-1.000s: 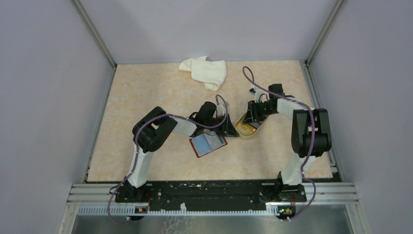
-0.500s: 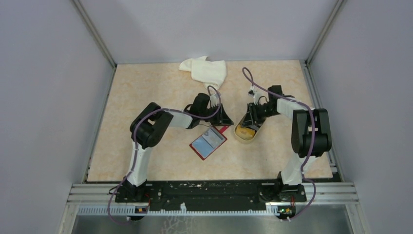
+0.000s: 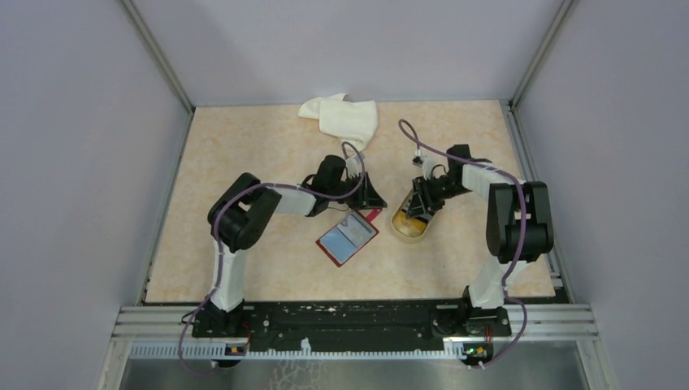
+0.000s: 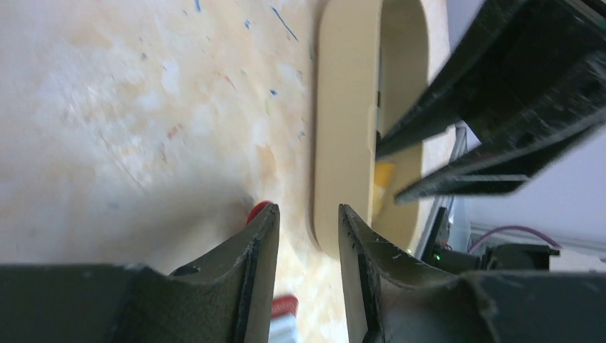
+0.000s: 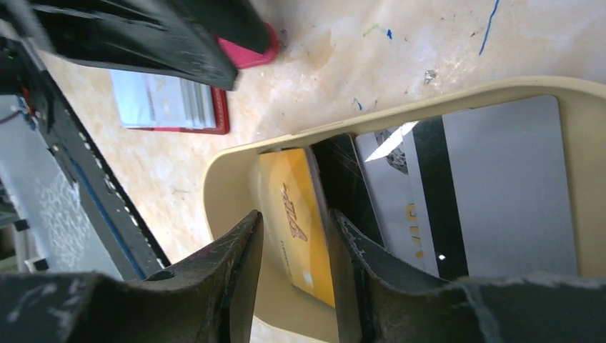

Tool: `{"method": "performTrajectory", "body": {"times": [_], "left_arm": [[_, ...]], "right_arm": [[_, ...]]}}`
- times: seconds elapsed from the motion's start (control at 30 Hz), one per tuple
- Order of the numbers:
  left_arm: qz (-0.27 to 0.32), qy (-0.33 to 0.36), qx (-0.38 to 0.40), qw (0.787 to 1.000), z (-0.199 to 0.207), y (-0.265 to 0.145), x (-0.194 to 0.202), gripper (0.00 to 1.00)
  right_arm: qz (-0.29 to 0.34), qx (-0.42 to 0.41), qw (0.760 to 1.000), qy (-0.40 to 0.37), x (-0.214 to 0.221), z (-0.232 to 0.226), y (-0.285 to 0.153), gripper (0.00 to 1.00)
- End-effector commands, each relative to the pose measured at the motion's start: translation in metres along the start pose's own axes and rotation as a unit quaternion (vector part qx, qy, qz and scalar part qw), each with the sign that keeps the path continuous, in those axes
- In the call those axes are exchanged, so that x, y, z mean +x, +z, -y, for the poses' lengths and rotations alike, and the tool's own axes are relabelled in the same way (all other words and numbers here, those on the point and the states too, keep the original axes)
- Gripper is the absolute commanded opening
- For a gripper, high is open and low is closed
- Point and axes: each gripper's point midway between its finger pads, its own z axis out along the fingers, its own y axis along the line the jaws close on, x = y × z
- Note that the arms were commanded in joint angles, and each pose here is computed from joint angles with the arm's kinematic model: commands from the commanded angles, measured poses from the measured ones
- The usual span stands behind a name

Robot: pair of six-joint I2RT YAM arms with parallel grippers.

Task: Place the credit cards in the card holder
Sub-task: Adjust the storage box at the center of the board.

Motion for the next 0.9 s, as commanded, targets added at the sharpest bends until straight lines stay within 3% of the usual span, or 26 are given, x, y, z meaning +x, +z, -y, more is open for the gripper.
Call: {"method": "performTrajectory", "body": {"times": [0.0,0.23,0.4,0.5,0.57,0.63,0.73,0.87], "left_arm": [[0.030,0.041,0.035,0.998,0.037,-0.027,-0.009,0.43],[0.019,0.036,0.052,0.998,0.062,-0.052,0.042,0.43],[0.003,0.016,0.037,0.999,0.061,-0.044,0.081,0.35],[-0.006,-0.005,0.030,1.000,0.049,-0.040,0.096,0.31],[-0.008,-0.011,0.025,1.000,0.042,-0.039,0.101,0.31],[-0.008,-0.010,0.023,1.000,0.040,-0.038,0.102,0.31],[0.002,0.001,0.019,1.000,0.040,-0.042,0.098,0.32],[0.025,0.022,0.004,0.999,0.041,-0.053,0.091,0.33]], "right_arm": [[0.018,0.029,0.995,-0.090,-0.020,0.000,-0.017,0.40],[-0.013,0.028,0.983,-0.182,-0.026,0.002,-0.028,0.46],[-0.057,0.007,0.959,-0.276,-0.015,-0.003,-0.032,0.45],[-0.077,0.016,0.937,-0.339,-0.003,-0.009,-0.024,0.39],[-0.093,0.037,0.924,-0.368,0.003,-0.011,-0.011,0.26],[-0.093,0.054,0.917,-0.383,0.001,-0.015,0.003,0.20],[-0.063,0.068,0.919,-0.384,-0.010,-0.021,0.024,0.06],[0.019,0.130,0.929,-0.345,-0.058,-0.017,0.037,0.03]]}}
